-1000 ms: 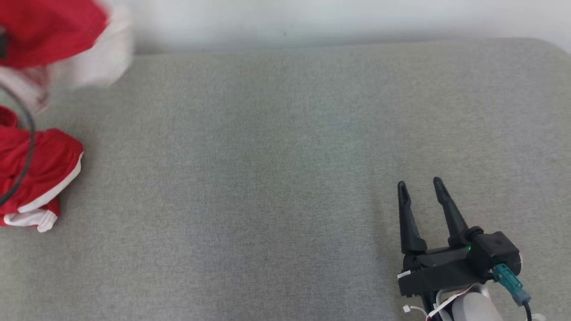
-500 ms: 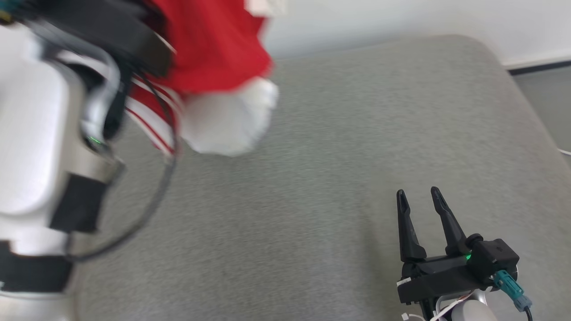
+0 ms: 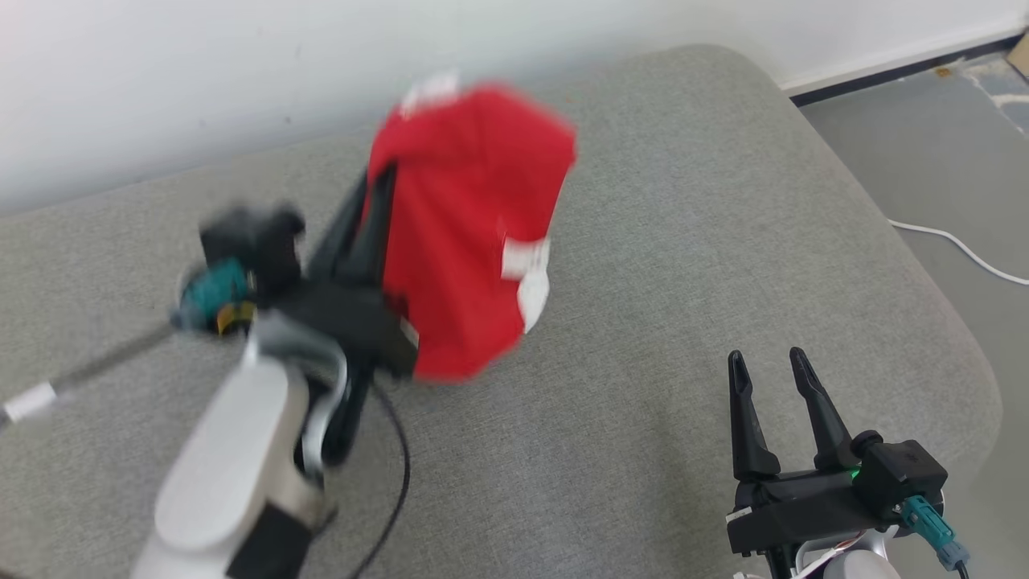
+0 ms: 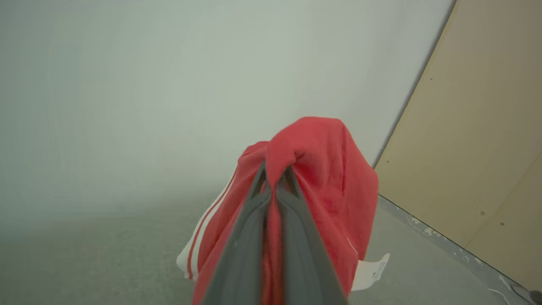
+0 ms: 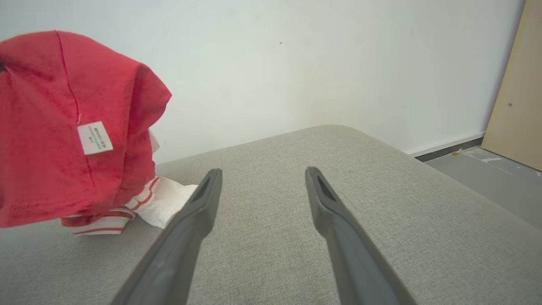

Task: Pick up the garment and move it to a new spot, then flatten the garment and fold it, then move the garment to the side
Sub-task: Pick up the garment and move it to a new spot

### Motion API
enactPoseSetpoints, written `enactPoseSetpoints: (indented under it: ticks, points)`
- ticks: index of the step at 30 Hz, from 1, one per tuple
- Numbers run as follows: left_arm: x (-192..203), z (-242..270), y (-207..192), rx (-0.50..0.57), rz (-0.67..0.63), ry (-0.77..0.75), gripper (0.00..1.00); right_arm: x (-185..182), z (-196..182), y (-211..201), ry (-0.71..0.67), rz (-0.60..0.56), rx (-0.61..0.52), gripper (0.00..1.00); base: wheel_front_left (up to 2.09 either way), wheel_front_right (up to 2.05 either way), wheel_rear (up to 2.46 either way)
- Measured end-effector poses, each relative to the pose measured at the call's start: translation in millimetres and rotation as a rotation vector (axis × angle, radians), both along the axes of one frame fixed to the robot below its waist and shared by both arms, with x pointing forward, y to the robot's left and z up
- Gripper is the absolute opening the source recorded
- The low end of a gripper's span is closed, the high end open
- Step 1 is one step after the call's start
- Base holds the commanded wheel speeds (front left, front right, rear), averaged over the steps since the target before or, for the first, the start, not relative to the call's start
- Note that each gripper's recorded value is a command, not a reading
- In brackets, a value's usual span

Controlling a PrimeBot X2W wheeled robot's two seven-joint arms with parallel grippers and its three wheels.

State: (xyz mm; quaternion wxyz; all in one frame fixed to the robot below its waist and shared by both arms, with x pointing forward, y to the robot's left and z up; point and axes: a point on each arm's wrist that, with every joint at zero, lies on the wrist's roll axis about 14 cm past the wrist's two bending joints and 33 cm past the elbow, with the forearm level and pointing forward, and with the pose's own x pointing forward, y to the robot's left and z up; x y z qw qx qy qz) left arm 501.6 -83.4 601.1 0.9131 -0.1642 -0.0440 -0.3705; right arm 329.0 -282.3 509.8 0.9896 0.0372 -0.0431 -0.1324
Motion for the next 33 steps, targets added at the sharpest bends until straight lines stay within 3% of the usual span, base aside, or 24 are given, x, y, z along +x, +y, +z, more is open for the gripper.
enactPoseSetpoints:
  ticks: [8, 10, 14, 22, 33]
  points:
    - [-18, -118, 44, 0.133, 0.098, 0.248, 0.0, 7, -5, 7, 0.018, 0.027, -0.011, 1.0, 0.0, 0.0, 0.0]
    - [-22, -126, 48, 0.147, 0.103, 0.258, 1.0, 9, -5, 9, 0.019, 0.034, -0.012, 1.0, 0.0, 0.0, 0.0]
    - [-28, -123, 51, 0.121, 0.116, 0.231, 1.0, 16, -4, 17, 0.015, 0.062, -0.024, 1.0, 0.0, 0.0, 0.0]
    - [-23, -64, 81, 0.048, 0.201, 0.052, 1.0, 26, 2, 37, -0.006, 0.13, -0.038, 1.0, 0.0, 0.0, 0.0]
    - [-51, -30, 172, 0.133, 0.41, -0.108, 1.0, 33, 10, 70, -0.042, 0.232, -0.032, 1.0, 0.0, 0.0, 0.0]
